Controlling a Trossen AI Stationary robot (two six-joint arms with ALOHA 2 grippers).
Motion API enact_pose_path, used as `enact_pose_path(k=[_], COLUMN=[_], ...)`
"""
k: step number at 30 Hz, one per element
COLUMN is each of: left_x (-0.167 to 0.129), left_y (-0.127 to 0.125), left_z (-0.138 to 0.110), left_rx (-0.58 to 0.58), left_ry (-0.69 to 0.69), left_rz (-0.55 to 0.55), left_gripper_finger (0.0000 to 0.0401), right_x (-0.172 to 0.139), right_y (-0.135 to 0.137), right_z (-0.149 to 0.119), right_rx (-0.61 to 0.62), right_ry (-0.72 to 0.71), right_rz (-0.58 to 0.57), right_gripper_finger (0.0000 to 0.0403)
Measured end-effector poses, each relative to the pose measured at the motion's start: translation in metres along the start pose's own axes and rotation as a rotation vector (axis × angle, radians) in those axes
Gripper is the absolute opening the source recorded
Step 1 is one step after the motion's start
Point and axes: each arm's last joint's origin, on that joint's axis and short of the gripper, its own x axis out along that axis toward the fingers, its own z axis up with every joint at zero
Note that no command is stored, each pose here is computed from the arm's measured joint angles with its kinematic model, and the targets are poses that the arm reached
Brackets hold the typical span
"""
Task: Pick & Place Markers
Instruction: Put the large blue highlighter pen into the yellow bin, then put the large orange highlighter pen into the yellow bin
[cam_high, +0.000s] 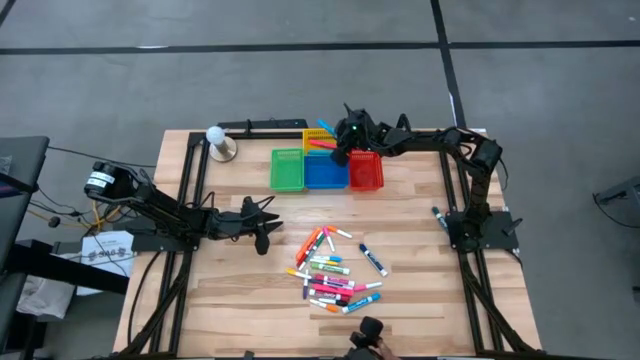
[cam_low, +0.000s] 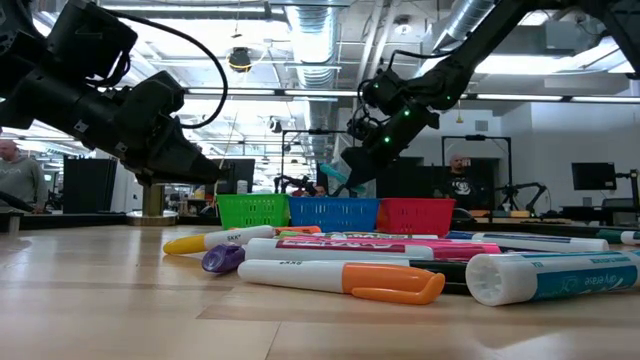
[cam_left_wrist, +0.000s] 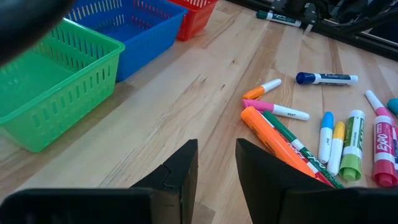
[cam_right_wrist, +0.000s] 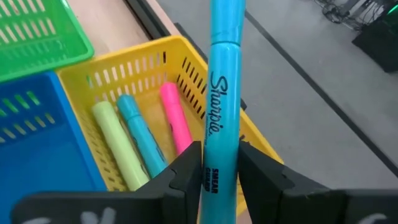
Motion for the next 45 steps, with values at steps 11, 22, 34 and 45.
enact_pose_path(k=[11,22,34,45], left_x=[0.0,0.0,0.0,0.0], left_y=[0.0,0.0,0.0,0.0], left_z=[0.0,0.0,0.0,0.0], left_rx=[0.0,0.0,-0.001,-0.054], left_ry=[0.0,0.0,-0.004,-0.007], left_rz=[0.0,0.0,0.008,0.014], left_gripper_finger=[0.0108,0.0108,0.0108,0.0108], right_x=[0.0,-0.031,-0.103,-0.164], right_y=[0.002,0.016,0.06,0.143], right_z=[-0.002,0.02,0.012,-0.029], right_rx=[0.004,-0.033,-0.11,-0.159], right_ry=[0.018,-0.035,0.269,0.345], right_rz=[0.004,0.015,0.187,0.343], right_gripper_finger=[0.0164,0.0155,0.014,0.0109])
